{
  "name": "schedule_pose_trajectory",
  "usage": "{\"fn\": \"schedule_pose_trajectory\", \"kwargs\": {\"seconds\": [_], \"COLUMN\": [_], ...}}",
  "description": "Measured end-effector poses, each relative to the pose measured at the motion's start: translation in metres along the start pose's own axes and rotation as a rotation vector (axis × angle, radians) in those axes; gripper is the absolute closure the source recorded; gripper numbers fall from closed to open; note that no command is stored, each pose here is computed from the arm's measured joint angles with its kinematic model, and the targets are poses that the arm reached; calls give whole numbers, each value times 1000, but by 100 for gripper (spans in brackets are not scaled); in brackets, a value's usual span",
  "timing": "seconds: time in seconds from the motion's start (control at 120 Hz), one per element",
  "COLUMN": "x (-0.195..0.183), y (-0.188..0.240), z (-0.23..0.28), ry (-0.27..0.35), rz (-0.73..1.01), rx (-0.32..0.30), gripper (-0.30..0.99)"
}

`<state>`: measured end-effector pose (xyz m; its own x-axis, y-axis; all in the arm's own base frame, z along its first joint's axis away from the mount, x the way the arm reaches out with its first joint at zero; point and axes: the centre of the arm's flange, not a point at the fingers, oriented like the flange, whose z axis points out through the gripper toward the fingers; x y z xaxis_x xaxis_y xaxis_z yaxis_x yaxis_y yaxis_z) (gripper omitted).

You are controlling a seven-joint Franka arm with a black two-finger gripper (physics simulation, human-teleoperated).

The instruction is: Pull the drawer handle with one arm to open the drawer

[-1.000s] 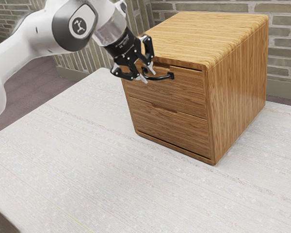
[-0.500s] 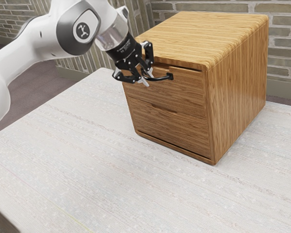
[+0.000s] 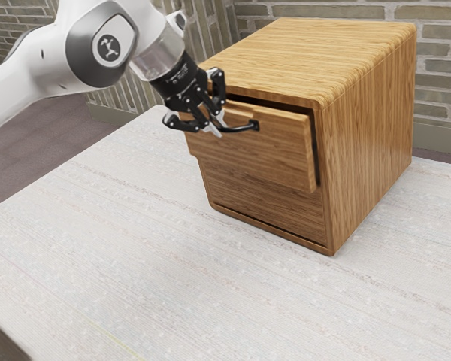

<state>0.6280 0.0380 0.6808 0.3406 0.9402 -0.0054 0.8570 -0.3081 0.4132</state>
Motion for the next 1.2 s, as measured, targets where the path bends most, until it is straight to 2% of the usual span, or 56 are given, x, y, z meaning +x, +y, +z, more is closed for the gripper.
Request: {"fn": "schedule_pose_trajectory", "kwargs": {"seconds": [1.2], "x": [-14], "y": [-53], "z": [-16], "ry": [-30], "rz": [-42], "rx": [0], "gripper": [68]}}
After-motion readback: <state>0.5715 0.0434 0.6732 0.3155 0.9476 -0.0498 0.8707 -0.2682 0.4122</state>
